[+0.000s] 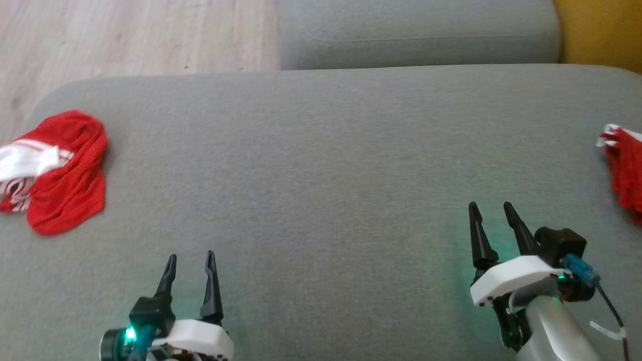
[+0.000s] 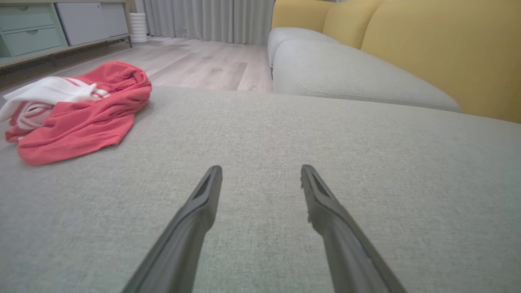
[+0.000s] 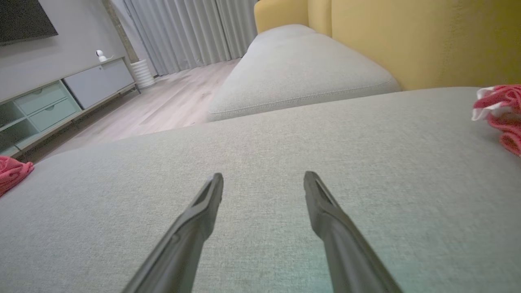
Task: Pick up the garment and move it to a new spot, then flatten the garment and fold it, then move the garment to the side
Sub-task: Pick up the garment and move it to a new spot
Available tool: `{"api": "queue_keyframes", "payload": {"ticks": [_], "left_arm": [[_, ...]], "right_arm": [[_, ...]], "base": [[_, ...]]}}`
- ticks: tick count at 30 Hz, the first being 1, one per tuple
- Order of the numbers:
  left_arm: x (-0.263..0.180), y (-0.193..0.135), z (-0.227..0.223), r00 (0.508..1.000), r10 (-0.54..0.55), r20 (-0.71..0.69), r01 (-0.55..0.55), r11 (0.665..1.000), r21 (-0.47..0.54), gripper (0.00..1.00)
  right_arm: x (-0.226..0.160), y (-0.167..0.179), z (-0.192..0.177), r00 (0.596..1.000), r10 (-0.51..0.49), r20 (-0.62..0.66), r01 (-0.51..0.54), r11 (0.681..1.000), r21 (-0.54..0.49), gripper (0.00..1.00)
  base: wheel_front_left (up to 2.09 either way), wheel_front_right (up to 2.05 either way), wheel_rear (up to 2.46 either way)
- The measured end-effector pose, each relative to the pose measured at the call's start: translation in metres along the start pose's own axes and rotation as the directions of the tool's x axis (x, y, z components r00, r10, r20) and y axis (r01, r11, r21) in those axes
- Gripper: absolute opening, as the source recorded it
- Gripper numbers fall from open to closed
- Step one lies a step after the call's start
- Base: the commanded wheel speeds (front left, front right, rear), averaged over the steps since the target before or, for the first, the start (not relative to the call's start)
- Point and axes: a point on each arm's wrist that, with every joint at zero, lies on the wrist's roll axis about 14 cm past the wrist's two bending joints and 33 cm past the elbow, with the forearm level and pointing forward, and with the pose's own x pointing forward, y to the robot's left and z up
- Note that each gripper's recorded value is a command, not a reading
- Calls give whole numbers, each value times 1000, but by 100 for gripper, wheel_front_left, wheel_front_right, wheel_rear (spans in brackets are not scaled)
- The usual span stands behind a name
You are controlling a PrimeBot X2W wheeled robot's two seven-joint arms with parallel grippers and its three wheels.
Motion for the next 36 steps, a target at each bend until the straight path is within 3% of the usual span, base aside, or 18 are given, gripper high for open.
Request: {"api": "queue_keyframes", "payload": {"ticks": [5,12,20,25,29,33,36], "left_arm": [[-7,19,0,998,67,2,-67,998,-16,100],[-38,71,-6,968,251,-6,-251,967,-50,100],[-103,136,-25,869,492,-48,-494,864,-95,100],[-123,160,-28,816,575,-61,-577,804,-143,100],[-111,170,-18,818,574,-41,-573,806,-150,100],[-71,182,20,847,529,48,-522,846,-103,100],[-49,194,46,848,518,108,-511,855,-85,100]], "right_arm": [[14,21,-9,998,62,-31,-62,998,-3,100],[36,84,-28,967,238,-90,-240,971,-11,100],[44,165,-47,884,445,-145,-450,893,0,100],[42,187,-59,845,505,-177,-511,859,11,100],[45,187,-64,840,512,-183,-519,855,10,100],[60,184,-58,847,510,-153,-515,857,4,100],[69,182,-56,851,507,-140,-512,859,0,100]], "base": [[0,0,0],[0,0,0],[0,0,0],[0,0,0],[0,0,0],[0,0,0],[0,0,0]]}}
